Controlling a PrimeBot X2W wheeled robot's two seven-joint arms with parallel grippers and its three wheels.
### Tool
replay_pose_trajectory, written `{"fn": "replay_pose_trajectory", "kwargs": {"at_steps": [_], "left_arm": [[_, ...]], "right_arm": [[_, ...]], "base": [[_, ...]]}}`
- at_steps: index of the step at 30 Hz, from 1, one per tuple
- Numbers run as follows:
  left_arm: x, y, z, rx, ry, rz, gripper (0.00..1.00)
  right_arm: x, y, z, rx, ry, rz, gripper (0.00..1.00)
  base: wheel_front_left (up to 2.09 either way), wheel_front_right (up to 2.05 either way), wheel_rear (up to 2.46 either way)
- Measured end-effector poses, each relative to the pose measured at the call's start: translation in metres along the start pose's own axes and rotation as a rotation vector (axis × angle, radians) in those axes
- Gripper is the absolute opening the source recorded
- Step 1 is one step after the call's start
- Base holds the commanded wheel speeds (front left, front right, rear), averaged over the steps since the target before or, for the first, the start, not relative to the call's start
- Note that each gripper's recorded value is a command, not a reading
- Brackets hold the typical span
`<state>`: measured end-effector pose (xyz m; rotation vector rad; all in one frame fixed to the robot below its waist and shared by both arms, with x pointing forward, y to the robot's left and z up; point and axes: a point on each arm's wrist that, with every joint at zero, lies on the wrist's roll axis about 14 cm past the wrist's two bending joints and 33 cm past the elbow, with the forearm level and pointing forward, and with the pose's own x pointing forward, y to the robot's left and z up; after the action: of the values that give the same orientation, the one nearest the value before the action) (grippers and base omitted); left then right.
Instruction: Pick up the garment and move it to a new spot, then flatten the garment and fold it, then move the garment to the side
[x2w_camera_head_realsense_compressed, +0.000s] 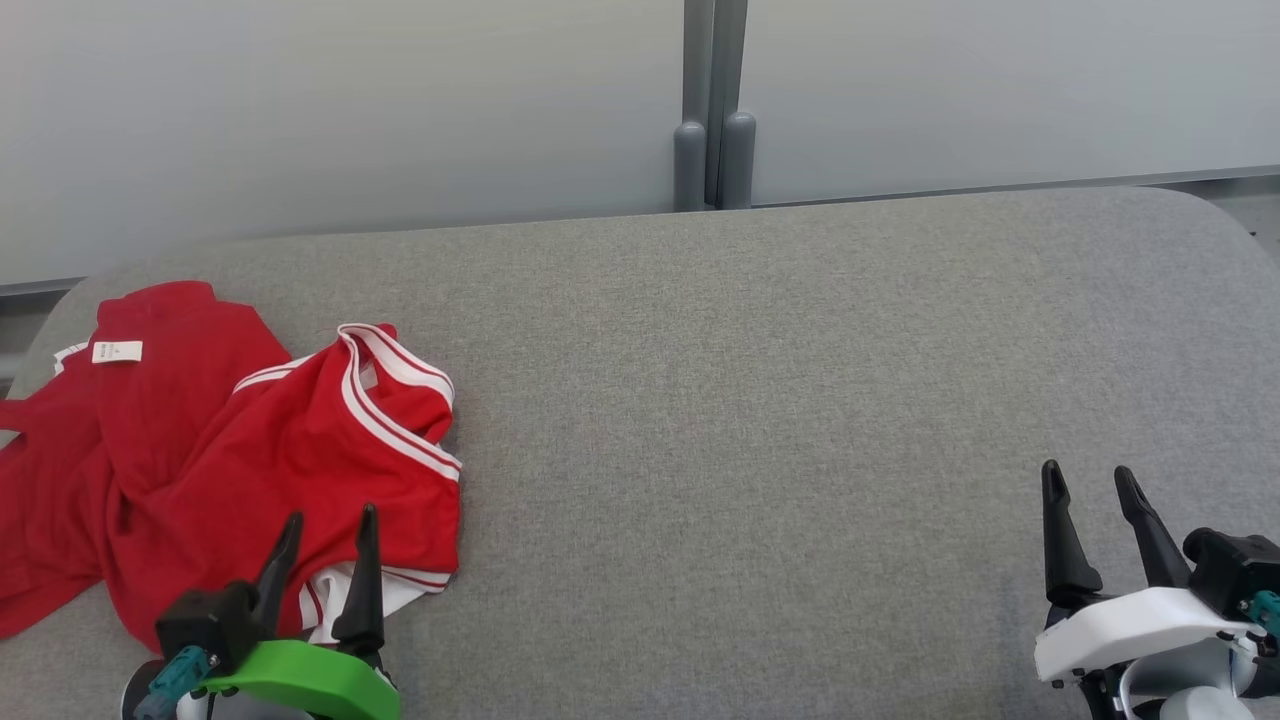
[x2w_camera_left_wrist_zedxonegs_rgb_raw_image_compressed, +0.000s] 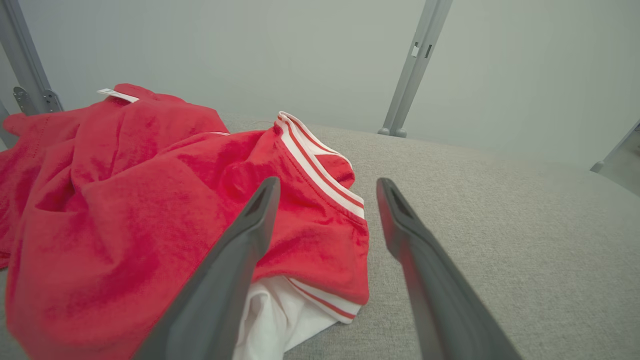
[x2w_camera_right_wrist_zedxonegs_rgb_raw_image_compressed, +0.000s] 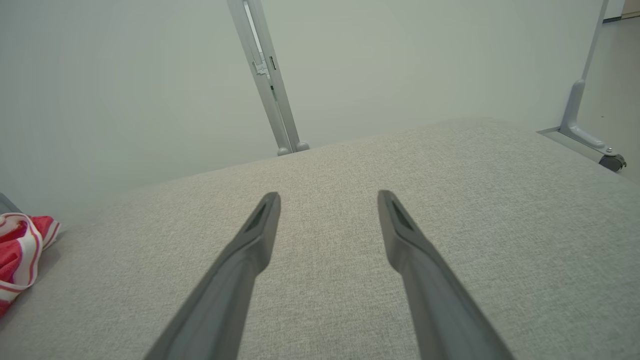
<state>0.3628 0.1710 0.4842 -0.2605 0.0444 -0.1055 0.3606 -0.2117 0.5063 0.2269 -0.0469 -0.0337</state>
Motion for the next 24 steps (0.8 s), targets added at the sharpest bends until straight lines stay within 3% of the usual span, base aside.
{"fn": "replay_pose_trajectory", "kwargs": {"at_steps": [24], "left_arm": [[-0.0078, -0.0053, -0.0087, 0.211, 0.016, -0.059, 1.00]], "right_arm": [[-0.0016, 0.0062, 0.0021, -0.185, -0.022, 0.041, 1.00]], "base": [[0.00, 0.00, 0.00]]}}
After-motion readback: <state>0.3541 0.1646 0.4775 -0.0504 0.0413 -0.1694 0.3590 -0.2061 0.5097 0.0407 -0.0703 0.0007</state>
